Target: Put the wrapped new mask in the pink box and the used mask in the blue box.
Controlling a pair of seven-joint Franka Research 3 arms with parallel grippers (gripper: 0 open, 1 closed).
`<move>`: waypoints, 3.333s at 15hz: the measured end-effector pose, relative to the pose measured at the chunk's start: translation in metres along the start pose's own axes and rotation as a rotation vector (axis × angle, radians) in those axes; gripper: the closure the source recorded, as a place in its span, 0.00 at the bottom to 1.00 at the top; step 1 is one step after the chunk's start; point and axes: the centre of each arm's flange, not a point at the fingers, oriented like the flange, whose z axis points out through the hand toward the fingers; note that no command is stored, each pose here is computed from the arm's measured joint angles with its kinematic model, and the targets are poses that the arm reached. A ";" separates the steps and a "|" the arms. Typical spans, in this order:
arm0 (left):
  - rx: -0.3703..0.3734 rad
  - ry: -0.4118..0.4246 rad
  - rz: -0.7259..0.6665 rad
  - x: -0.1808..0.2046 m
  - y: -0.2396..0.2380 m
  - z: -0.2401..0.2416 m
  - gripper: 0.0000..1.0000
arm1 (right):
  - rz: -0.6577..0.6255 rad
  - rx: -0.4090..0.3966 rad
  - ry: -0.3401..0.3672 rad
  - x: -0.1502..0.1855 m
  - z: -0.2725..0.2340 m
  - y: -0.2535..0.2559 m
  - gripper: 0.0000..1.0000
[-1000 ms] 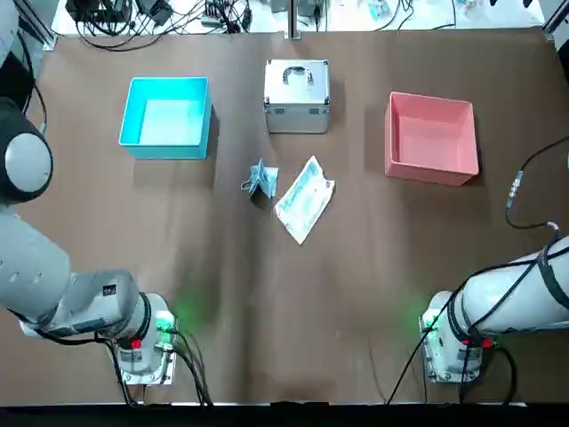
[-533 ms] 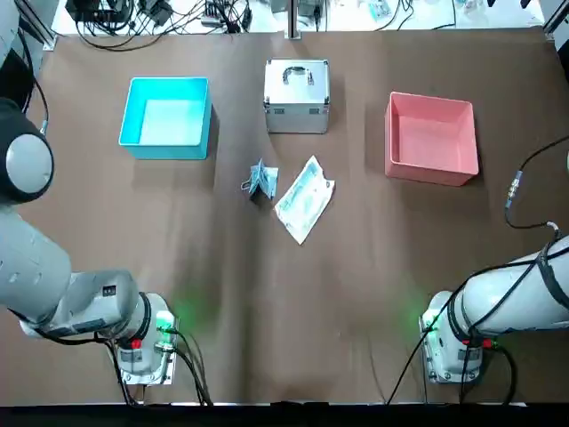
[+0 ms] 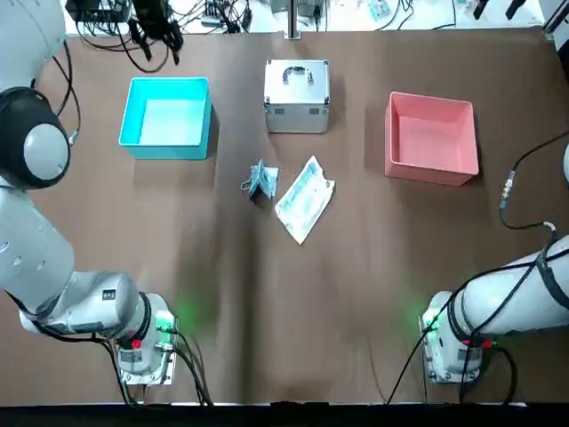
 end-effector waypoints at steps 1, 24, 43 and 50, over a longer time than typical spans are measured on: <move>0.000 -0.026 0.017 0.001 0.012 0.017 0.00 | -0.003 0.001 -0.021 -0.001 0.004 -0.002 0.02; -0.163 -0.063 -0.145 -0.062 0.288 0.310 0.20 | -0.165 0.288 -0.258 0.041 0.296 -0.194 0.06; -0.028 -0.095 -0.212 -0.029 0.204 0.127 0.97 | -0.276 0.490 -0.174 -0.004 0.427 -0.290 0.09; -0.003 0.023 -0.149 0.011 0.030 0.076 0.97 | -0.237 0.537 -0.178 -0.025 0.439 -0.315 0.09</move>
